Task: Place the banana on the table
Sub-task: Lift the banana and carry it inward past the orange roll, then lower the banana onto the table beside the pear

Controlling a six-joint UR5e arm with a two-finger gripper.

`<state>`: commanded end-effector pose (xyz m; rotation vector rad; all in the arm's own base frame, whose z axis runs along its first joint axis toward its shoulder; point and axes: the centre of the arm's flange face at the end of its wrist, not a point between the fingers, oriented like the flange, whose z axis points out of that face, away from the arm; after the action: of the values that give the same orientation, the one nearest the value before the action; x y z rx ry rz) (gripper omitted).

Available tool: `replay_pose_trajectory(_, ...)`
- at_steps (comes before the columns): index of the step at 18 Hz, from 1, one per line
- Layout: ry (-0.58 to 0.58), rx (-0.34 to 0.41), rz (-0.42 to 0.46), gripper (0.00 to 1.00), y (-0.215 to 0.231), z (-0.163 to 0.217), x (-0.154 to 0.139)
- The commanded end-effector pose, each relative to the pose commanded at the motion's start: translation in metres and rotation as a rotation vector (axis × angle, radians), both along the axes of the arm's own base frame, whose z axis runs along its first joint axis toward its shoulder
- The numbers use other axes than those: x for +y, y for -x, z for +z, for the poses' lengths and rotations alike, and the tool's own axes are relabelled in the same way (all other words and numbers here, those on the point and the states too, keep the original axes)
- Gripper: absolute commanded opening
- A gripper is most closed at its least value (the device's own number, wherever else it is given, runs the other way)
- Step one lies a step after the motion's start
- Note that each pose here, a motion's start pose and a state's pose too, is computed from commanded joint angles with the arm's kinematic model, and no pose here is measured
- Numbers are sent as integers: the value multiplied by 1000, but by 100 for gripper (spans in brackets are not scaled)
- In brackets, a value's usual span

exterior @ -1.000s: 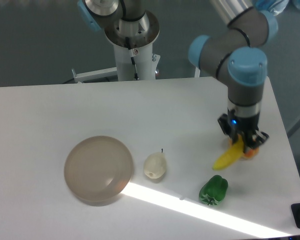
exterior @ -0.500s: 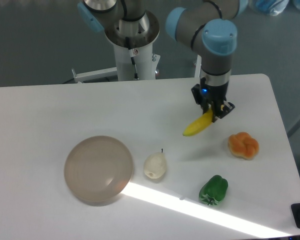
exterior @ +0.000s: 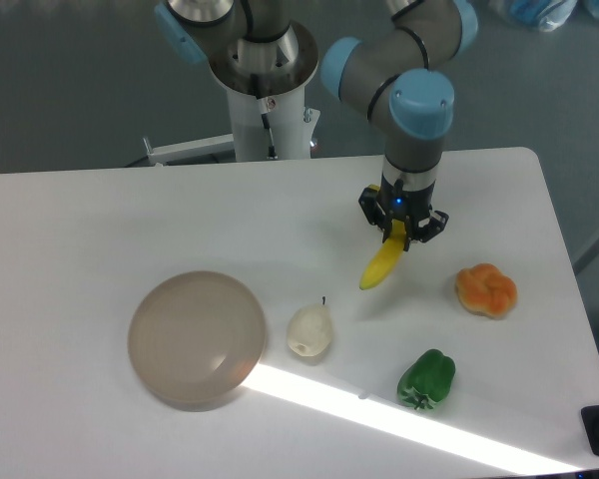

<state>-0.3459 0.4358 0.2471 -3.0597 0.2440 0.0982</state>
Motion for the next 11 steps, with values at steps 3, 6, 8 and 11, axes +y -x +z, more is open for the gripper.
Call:
replay_pose_trajectory(3, 7, -10, 2, 31, 5, -11, 4)
replay_pose_trajectory(6, -9, 12, 2, 31, 20, -23, 15)
replay_pose_trajectory(8, -11, 14, 0, 31, 30, -27, 24)
replay_pose_trajectory(11, -13, 17, -11, 32, 29, -28, 31)
